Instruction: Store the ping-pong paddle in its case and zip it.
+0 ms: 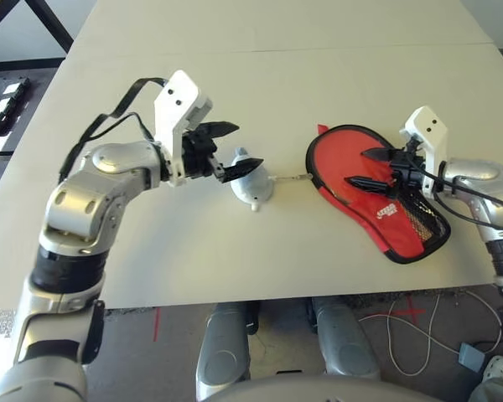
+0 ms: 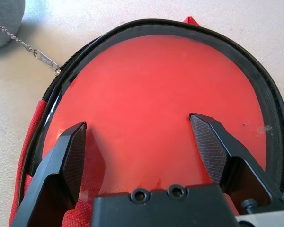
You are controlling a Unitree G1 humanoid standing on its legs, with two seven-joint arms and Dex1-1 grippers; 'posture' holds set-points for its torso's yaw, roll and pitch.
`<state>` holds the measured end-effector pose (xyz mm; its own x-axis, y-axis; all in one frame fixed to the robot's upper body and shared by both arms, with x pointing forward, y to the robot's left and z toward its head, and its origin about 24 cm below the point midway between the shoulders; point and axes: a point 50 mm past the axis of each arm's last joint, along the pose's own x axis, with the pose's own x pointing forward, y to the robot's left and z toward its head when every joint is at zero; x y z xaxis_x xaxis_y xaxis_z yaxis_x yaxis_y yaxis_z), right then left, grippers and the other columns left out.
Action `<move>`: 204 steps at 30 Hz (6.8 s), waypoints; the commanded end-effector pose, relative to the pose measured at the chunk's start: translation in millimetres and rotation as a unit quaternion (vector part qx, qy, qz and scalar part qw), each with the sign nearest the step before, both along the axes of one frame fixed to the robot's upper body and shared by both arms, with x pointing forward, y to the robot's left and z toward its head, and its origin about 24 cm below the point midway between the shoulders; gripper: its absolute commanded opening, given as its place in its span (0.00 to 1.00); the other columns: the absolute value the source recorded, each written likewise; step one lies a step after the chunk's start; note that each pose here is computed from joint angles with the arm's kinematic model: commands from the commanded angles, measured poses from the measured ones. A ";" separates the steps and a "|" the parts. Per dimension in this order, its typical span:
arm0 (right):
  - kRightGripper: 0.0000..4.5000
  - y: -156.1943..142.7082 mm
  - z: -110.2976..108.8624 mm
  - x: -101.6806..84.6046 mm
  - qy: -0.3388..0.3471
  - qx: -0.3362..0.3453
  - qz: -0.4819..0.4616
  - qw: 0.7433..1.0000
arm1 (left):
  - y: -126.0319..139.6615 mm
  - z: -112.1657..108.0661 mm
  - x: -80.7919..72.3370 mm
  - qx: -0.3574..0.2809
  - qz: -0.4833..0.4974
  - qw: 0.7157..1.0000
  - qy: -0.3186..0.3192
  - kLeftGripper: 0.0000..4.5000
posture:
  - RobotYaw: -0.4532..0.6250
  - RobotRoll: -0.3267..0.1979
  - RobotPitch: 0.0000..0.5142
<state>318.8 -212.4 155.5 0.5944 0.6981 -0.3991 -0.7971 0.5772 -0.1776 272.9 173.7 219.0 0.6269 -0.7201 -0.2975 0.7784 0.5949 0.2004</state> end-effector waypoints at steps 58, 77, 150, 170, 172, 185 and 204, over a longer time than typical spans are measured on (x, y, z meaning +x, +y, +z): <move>1.00 2.3 -40.0 -11.8 0.065 -0.050 -0.017 0.996 | -60.9 -14.2 97.5 -0.003 0.103 0.994 -0.032 0.01 | 0.36 0.62 0.57; 1.00 6.6 -40.8 -19.1 0.066 -0.043 -0.021 0.997 | -105.9 -3.4 148.7 -0.016 0.113 0.986 -0.120 0.01 | 0.31 0.62 0.55; 1.00 11.0 -46.3 -17.8 0.076 -0.026 -0.028 0.996 | -115.1 -25.8 33.1 0.007 -0.161 0.986 -0.044 1.00 | 0.32 0.62 0.55; 1.00 -19.2 -4.8 -33.4 0.092 0.017 0.005 0.996 | -144.3 -55.2 39.0 0.015 -0.192 0.981 0.011 1.00 | 0.29 0.62 0.54; 1.00 -27.2 3.1 -38.5 0.092 0.012 0.012 0.996 | -146.4 -55.9 39.9 0.013 -0.192 0.981 0.012 1.00 | 0.29 0.62 0.54; 1.00 -74.3 51.6 -52.8 0.060 0.006 0.022 0.998 | -160.0 -62.5 46.9 0.007 -0.168 0.985 0.034 1.00 | 0.28 0.62 0.53; 1.00 -101.7 84.7 -10.9 -0.099 0.046 -0.052 0.993 | -166.8 -74.8 51.9 0.027 -0.134 0.990 0.011 1.00 | 0.26 0.62 0.54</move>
